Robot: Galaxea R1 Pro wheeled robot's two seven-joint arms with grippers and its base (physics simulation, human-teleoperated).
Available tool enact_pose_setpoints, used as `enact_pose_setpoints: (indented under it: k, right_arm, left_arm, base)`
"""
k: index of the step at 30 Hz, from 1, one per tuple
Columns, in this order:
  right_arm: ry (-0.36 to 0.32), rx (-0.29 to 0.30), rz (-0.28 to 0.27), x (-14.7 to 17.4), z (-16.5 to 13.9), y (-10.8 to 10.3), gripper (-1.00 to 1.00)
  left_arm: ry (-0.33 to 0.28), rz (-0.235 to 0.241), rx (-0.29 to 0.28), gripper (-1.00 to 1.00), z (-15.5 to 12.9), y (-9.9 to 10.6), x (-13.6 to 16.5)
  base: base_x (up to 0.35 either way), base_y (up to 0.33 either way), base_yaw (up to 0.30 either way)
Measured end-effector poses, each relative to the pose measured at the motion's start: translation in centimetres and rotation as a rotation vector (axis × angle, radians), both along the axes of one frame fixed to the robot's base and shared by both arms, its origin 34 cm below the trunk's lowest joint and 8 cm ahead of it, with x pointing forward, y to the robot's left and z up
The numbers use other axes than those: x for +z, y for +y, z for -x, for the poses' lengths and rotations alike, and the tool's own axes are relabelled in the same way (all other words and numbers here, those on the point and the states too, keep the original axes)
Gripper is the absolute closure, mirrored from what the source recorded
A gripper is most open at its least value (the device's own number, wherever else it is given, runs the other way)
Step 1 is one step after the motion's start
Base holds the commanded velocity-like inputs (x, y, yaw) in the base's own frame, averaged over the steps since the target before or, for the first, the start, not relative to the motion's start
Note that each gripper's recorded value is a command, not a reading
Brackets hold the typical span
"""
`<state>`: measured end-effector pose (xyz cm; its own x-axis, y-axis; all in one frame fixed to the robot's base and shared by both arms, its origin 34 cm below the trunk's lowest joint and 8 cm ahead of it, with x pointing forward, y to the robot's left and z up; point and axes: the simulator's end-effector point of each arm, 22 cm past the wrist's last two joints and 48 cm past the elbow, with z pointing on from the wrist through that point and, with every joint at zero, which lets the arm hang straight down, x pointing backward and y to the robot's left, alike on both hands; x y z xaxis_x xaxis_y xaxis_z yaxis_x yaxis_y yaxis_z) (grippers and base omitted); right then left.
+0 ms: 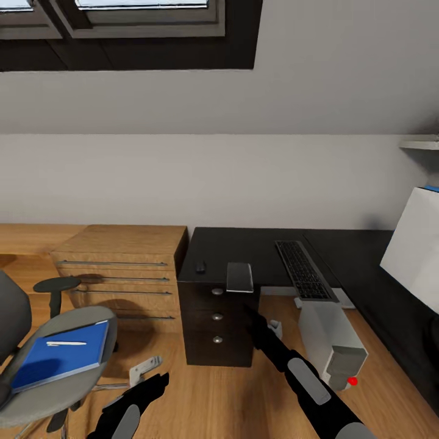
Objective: In the bedroom, organize the workspace by keeping the computer under the desk, ensuring the monitor is on the desk, placing the keyboard on the desk next to the monitor, placing the mouse on the desk next to the keyboard, moving the folder from the swivel chair onto the desk next to the mouse, stacking the notebook on top of the folder with the pen on top of the notebook, and positioning the swivel chair next to the desk.
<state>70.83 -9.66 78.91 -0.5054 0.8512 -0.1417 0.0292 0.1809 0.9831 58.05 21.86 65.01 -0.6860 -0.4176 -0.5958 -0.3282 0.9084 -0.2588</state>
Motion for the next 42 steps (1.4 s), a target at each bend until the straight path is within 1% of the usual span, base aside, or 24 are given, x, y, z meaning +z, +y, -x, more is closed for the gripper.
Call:
enact_pose_setpoints:
  k: [5,12,15,17,21,22,26,33,34,38,42]
  right_arm:
    - [0.006,0.031,0.014,0.4,0.6,1.1,-1.0]
    - [0.015,0.094,0.041,0.7,1.8,3.5,-1.0]
    - [0.022,0.127,0.066,0.5,2.6,4.5,-1.0]
    - [0.029,0.159,0.098,-0.1,3.3,5.2,-1.0]
    - [0.047,0.227,0.198,-2.2,5.2,6.3,-1.0]
    - [0.054,0.254,0.258,-3.6,6.1,6.4,-1.0]
    - [0.064,0.295,0.385,-6.1,7.6,5.5,-1.0]
    - [0.111,0.351,0.585,-10.7,10.4,2.4,-1.0]
    - [0.129,0.365,0.631,-12.0,11.2,1.4,-1.0]
    - [0.164,0.388,0.71,-13.9,12.9,-0.5,-1.0]
    - [0.192,0.382,0.773,-15.3,14.2,-2.7,-1.0]
  left_arm:
    - [0.001,0.002,0.003,-1.0,0.0,0.1,0.8]
    - [0.002,0.004,0.003,-1.0,0.0,0.1,2.0]
    - [0.003,0.005,0.001,-1.0,-0.1,0.0,2.5]
    - [0.006,0.006,-0.001,-1.0,0.0,-0.1,2.8]
    - [0.022,0.003,-0.006,-1.0,0.4,-0.2,2.8]
    - [0.034,0.002,-0.009,-1.0,0.7,-0.3,2.6]
    - [0.059,-0.002,-0.012,-1.0,1.4,-0.3,2.3]
    - [0.124,-0.016,-0.012,-1.0,3.2,0.0,1.0]
    - [0.14,-0.02,-0.011,-1.0,3.7,0.2,0.6]
    - [0.182,-0.029,-0.007,-1.0,5.0,0.6,-0.3]
    - [0.243,-0.042,-0.004,-1.0,7.1,1.0,-1.8]
  base:
    - [-0.116,-0.001,0.0]
    - [-0.028,0.0,0.0]
    - [-0.008,0.0,0.0]
    - [-0.004,0.0,0.0]
    - [-0.002,0.0,0.0]
    - [-0.001,0.0,0.0]
    - [0.0,0.0,0.0]
    - [0.0,0.0,0.0]
    - [0.0,0.0,0.0]
    - [0.0,0.0,0.0]
    - [0.0,0.0,0.0]
